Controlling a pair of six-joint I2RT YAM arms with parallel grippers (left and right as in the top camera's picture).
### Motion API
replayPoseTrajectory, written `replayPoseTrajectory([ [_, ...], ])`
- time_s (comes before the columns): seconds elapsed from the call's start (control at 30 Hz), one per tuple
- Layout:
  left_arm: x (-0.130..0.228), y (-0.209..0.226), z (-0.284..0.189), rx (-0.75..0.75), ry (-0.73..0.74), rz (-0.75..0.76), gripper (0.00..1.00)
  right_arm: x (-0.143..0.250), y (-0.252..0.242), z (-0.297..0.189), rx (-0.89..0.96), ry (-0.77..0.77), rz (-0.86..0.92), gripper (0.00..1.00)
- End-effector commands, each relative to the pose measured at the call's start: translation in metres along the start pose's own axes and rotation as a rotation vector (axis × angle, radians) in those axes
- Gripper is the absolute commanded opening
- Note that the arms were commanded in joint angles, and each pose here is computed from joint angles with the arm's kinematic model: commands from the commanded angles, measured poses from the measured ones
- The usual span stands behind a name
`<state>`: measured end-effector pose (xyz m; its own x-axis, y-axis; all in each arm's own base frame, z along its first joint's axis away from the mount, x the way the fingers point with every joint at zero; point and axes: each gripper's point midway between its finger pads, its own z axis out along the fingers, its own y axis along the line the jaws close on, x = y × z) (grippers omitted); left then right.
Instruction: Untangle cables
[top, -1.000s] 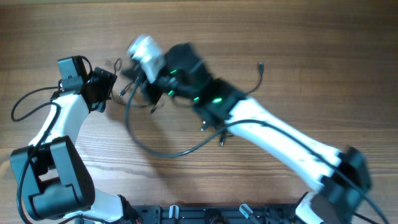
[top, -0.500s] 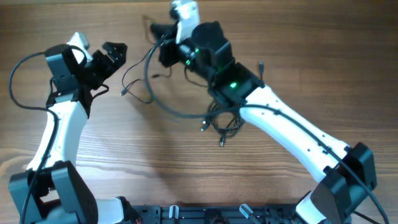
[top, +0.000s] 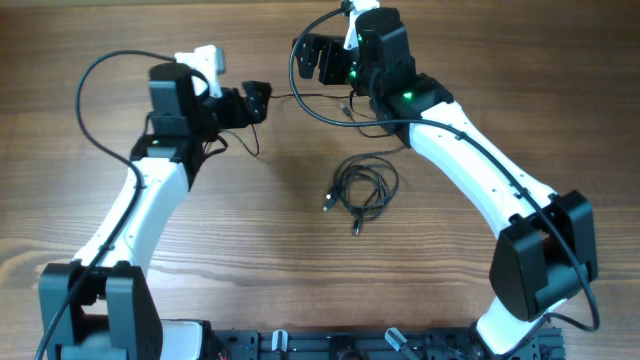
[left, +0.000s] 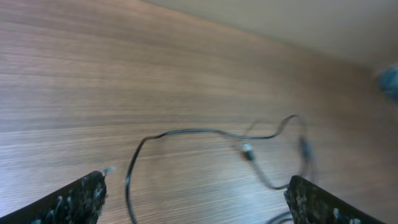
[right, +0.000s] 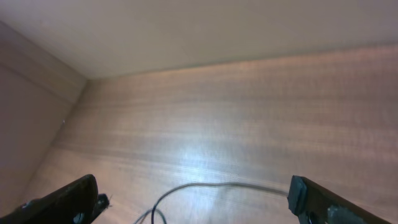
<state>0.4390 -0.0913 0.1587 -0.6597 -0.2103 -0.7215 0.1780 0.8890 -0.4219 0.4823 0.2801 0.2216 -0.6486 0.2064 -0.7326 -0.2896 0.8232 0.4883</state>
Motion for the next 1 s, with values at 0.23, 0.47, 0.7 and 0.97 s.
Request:
replayPoseTrajectory([
  [0.23, -0.06, 0.006, -0.034, -0.258, 0.117, 0.26, 1.0, -0.008, -0.063, -0.059, 0.111, 0.111, 0.226, 1.0],
  [0.47, -0.074, 0.003, -0.014, -0.246, 0.276, 0.176, 1.0, 0.02, -0.07, -0.065, 0.18, 0.205, 0.482, 1.0],
  [0.7, -0.06, 0.004, 0.059, -0.096, 0.278, 0.237, 0.98, 0.036, -0.065, -0.069, 0.168, 0.28, 0.508, 1.0],
  [0.97, 0.028, -0.004, 0.136, -0.029, 0.47, 0.452, 0.92, 0.051, -0.069, -0.075, 0.204, 0.339, 0.527, 1.0],
])
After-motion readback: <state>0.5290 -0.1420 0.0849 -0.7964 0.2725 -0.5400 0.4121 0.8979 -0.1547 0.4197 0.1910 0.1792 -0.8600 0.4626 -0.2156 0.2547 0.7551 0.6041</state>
